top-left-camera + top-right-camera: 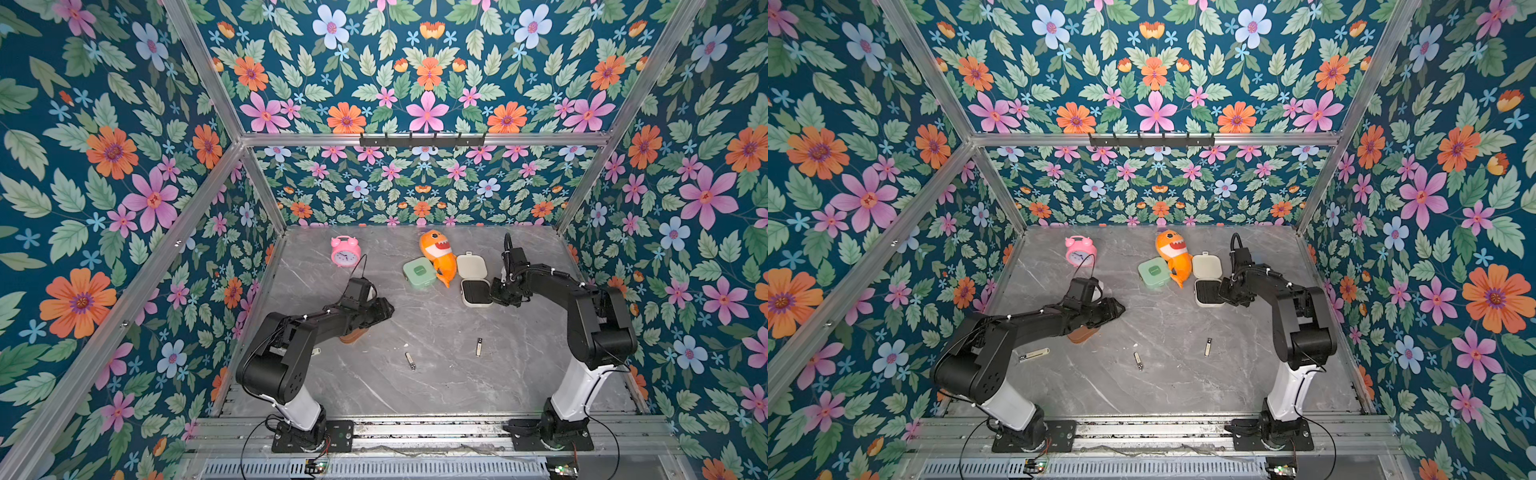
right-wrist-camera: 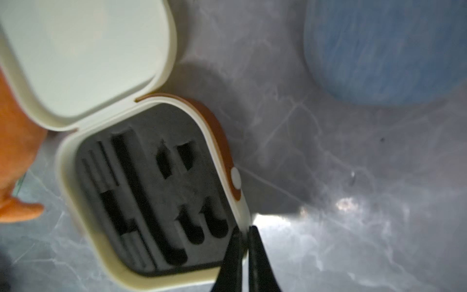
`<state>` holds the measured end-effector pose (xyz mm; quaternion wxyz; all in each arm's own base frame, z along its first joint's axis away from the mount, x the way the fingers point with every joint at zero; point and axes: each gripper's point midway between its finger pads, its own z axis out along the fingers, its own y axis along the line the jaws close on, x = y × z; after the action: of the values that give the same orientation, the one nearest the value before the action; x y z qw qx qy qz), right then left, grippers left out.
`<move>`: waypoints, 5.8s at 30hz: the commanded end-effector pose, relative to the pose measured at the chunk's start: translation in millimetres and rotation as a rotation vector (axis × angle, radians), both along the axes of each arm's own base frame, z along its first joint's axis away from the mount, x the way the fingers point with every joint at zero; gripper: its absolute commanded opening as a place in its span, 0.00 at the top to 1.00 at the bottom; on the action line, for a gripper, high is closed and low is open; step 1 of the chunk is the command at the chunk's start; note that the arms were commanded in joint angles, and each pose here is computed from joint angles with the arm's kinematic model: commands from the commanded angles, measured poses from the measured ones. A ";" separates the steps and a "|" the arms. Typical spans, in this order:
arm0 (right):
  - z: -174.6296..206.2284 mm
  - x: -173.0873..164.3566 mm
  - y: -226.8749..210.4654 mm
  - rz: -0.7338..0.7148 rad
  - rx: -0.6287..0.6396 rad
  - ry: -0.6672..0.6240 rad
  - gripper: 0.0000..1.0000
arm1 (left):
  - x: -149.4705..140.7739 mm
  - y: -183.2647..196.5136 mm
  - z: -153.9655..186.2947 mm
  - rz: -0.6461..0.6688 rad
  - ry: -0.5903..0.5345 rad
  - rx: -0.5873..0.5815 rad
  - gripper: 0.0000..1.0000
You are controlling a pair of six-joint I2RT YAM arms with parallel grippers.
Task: Organize nail clipper sets
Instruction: Pick up the storage box at the center of the board, then place the storage box at the center of the board, then pick up the nail clipper from the center of the board, then place the nail clipper at the center of the board.
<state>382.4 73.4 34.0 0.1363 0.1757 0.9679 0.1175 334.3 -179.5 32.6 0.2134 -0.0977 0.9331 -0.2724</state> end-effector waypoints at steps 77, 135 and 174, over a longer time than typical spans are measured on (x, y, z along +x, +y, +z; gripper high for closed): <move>55.9 -85.7 181.4 0.690 -0.076 -0.154 0.48 | -76.3 166.0 37.8 0.690 0.220 0.203 0.43; 112.2 -95.2 184.2 0.642 0.068 -0.328 0.49 | -96.9 203.6 32.9 0.715 0.337 0.073 0.95; 87.9 -202.1 24.1 -0.019 0.131 -0.101 0.57 | -193.5 -208.8 -4.7 -0.396 0.129 0.290 0.91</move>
<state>188.3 95.2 127.0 0.1967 0.1885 0.9442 0.1852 143.2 -378.8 27.8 0.1071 0.1118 0.9761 -0.1522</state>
